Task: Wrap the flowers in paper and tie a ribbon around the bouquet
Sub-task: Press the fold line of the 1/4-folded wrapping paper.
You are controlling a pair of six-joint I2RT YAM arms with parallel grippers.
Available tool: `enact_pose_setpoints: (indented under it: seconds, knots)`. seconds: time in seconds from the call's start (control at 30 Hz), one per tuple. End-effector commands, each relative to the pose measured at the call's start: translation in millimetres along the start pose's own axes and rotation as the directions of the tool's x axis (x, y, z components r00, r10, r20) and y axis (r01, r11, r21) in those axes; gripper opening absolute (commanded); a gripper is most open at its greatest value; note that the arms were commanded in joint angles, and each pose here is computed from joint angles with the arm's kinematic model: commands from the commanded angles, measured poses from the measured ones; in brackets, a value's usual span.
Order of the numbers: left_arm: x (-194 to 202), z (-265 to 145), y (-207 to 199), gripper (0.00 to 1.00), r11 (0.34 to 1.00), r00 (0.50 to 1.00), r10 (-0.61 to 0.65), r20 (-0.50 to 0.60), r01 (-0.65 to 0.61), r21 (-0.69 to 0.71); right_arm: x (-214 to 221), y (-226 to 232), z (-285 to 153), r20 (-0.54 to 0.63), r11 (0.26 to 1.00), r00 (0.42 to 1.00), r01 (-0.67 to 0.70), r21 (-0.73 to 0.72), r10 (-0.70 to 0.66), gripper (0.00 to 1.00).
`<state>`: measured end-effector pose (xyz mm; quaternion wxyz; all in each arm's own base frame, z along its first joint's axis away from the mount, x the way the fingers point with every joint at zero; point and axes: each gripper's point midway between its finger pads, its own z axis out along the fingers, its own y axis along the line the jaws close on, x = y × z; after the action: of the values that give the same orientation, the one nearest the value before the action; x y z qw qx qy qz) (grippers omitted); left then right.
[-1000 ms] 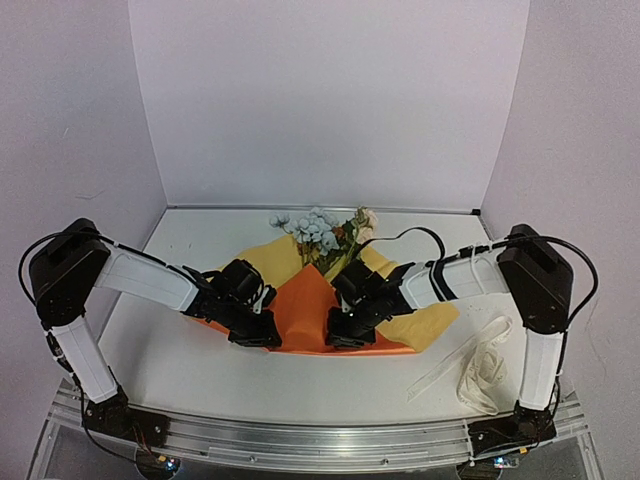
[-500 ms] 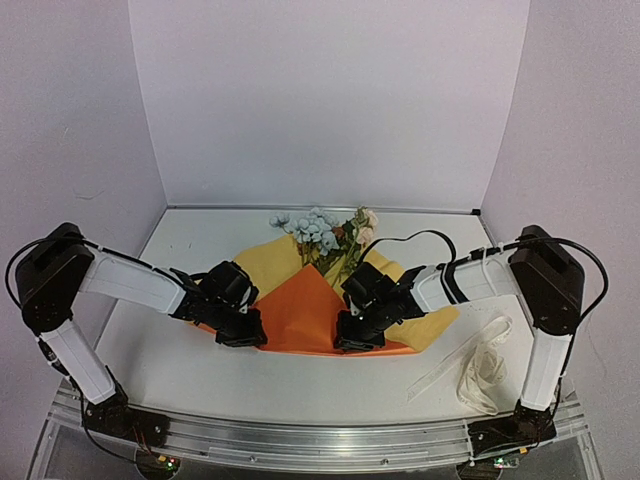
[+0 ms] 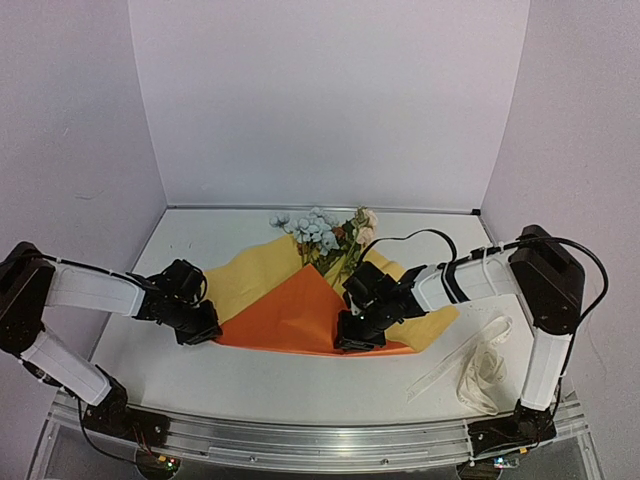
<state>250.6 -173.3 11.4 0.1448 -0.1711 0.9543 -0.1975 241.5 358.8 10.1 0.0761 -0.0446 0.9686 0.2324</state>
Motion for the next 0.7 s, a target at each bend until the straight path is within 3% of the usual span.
enact_pose_setpoints:
  seconds: [0.0, 0.1, 0.27, 0.47, 0.67]
  knots:
    - [11.8, -4.3, 67.7, 0.16, 0.967, 0.986, -0.165, -0.008, 0.16, -0.196, 13.5, -26.4, 1.1, -0.046, 0.997, 0.999, -0.008, 0.075, 0.012, 0.21]
    - [15.0, -4.9, 77.3, 0.13, 0.958, 0.976, -0.216, -0.014, 0.209, -0.194, 12.0, -26.0, 1.0, -0.051, 0.998, 0.998, -0.018, 0.068, 0.021, 0.2]
    - [1.0, -7.7, 54.4, 0.1, 0.982, 0.99, -0.137, -0.026, 0.133, -0.133, 7.5, -11.8, -9.7, -0.052, 0.999, 0.999, 0.007, 0.033, -0.006, 0.22]
    - [-5.8, -6.4, 39.8, 0.06, 0.993, 0.996, -0.069, -0.05, 0.064, -0.103, 5.1, 33.7, -38.2, -0.083, 0.989, 0.985, 0.148, -0.031, -0.15, 0.31]
    - [-0.4, -2.6, 44.0, 0.03, 0.992, 0.996, -0.061, -0.071, 0.053, -0.111, 2.9, 69.5, -32.3, -0.089, 0.984, 0.981, 0.168, -0.065, -0.174, 0.29]
